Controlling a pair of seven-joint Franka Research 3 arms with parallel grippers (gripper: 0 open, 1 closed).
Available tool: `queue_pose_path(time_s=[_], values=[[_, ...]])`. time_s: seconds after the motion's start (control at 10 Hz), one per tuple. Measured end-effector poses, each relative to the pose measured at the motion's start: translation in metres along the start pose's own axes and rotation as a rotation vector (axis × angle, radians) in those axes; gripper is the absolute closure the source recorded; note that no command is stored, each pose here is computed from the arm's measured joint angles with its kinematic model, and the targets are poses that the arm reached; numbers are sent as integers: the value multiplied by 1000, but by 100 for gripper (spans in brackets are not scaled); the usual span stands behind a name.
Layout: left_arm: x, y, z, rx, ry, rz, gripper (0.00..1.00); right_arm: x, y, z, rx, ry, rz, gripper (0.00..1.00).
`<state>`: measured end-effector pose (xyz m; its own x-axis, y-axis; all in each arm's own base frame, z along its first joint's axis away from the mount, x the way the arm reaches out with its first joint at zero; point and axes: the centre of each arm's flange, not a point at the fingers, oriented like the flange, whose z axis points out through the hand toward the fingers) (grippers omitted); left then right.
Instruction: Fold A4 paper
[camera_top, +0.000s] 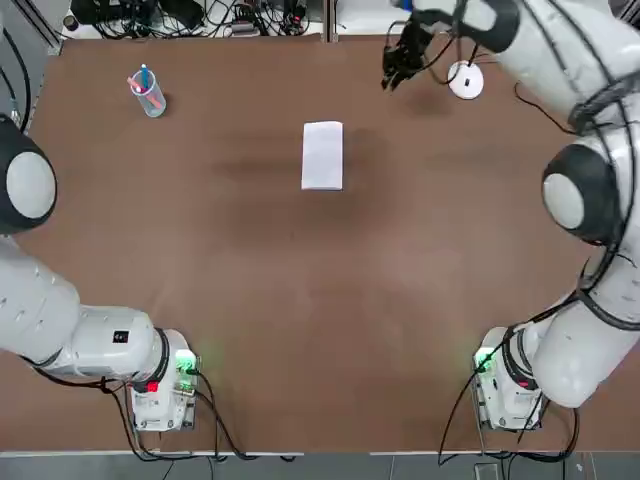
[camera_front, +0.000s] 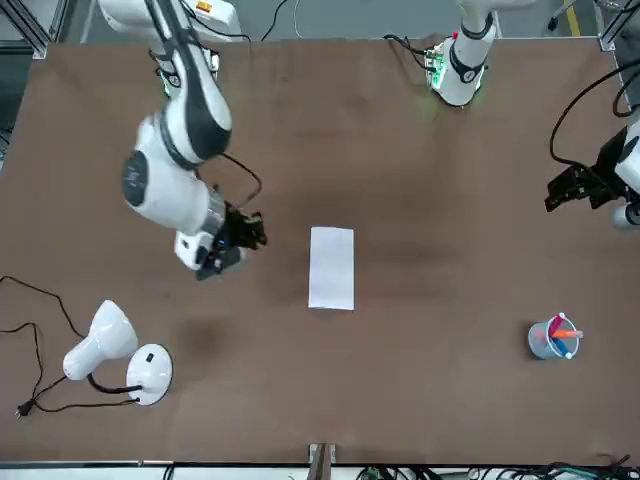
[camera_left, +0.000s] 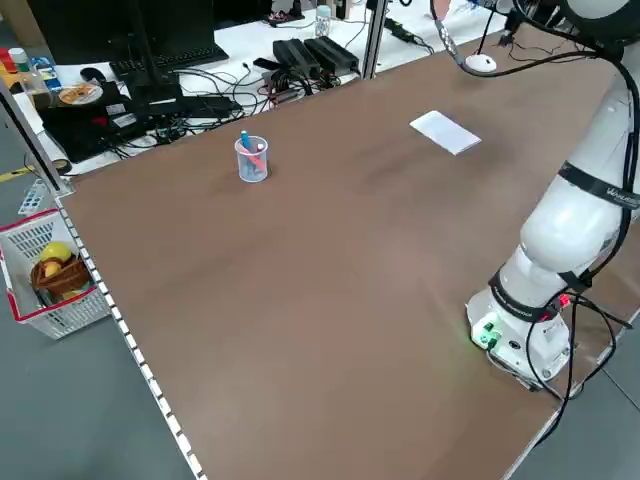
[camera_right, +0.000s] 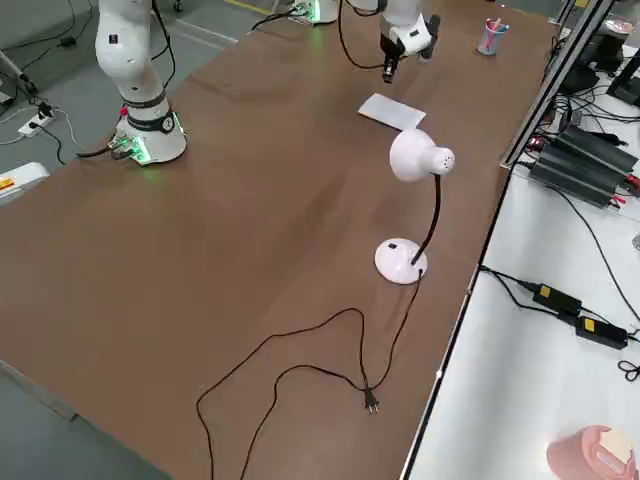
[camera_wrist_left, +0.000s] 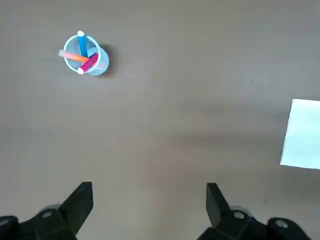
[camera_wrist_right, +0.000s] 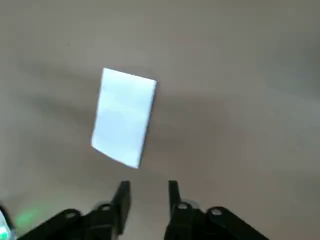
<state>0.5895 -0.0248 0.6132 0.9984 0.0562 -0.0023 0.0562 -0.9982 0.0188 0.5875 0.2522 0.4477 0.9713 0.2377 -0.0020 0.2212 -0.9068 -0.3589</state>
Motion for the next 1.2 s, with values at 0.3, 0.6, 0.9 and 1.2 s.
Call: queue_pose_path(time_s=[0.3, 0.6, 0.9, 1.2], values=[[1, 0, 2, 0, -3, -6, 0, -44, 60, -114, -124, -19, 7, 10], [1, 1, 1, 0, -2, -5, 0, -83, 129, -177, -237, -28, 98, 0], [1, 1, 1, 0, -1, -5, 0, -113, 192, -236, -317, 2, 215, 0], [-10, 9, -13, -2, 17, 10, 0, -137, 223, -278, -335, 7, 300, 0]])
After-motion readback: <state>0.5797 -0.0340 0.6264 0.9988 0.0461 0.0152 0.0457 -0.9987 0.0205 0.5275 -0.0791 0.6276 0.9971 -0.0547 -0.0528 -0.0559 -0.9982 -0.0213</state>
